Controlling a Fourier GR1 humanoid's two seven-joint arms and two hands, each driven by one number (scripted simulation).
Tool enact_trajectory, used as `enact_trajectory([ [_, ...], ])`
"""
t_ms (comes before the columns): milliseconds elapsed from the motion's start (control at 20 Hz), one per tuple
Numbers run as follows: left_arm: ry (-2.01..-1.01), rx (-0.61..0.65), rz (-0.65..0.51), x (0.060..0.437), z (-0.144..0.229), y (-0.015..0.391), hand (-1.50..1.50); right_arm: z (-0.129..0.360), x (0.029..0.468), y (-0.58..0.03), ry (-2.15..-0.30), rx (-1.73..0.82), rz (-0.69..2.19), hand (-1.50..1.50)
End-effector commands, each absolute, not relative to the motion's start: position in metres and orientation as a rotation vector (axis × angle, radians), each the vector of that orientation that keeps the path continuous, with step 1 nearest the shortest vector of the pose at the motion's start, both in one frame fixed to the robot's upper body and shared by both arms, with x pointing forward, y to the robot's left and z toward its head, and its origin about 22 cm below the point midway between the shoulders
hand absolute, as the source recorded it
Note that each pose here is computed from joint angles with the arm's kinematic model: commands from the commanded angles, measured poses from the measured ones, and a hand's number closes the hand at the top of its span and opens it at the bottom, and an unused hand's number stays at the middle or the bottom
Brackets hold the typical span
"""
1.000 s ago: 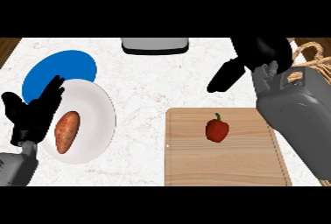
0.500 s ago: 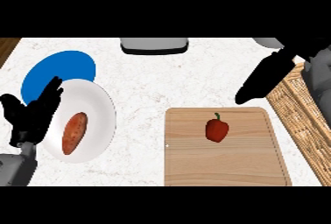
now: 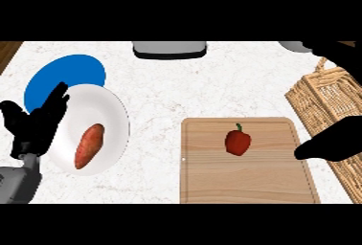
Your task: Pick the bell pepper from the cutting board and place it in the basket
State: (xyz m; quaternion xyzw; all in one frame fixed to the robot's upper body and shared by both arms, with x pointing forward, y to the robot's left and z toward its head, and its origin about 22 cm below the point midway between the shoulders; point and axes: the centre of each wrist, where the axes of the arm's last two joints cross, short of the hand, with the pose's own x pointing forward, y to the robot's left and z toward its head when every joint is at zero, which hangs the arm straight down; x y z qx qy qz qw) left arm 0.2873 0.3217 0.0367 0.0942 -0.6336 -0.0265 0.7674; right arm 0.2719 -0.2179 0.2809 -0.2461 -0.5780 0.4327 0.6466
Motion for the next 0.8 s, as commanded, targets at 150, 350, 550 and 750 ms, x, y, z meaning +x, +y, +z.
enact_trajectory([
  [150, -1.381, 0.197, -0.059, 0.28, 0.037, 0.316, 0.0, 0.229, 0.247, -0.226, -1.257, -0.608, 0.925, -1.5],
  [350, -1.372, 0.196, -0.068, 0.287, 0.044, 0.325, 0.0, 0.183, 0.236, -0.213, -1.315, -0.628, 0.887, -1.5],
  [550, -1.387, 0.186, -0.078, 0.296, 0.036, 0.308, 0.0, 0.144, 0.253, -0.22, -1.326, -0.632, 0.865, -1.5],
  [750, -1.403, 0.189, -0.081, 0.291, 0.032, 0.314, 0.0, 0.112, 0.267, -0.193, -1.392, -0.572, 0.787, -1.5],
])
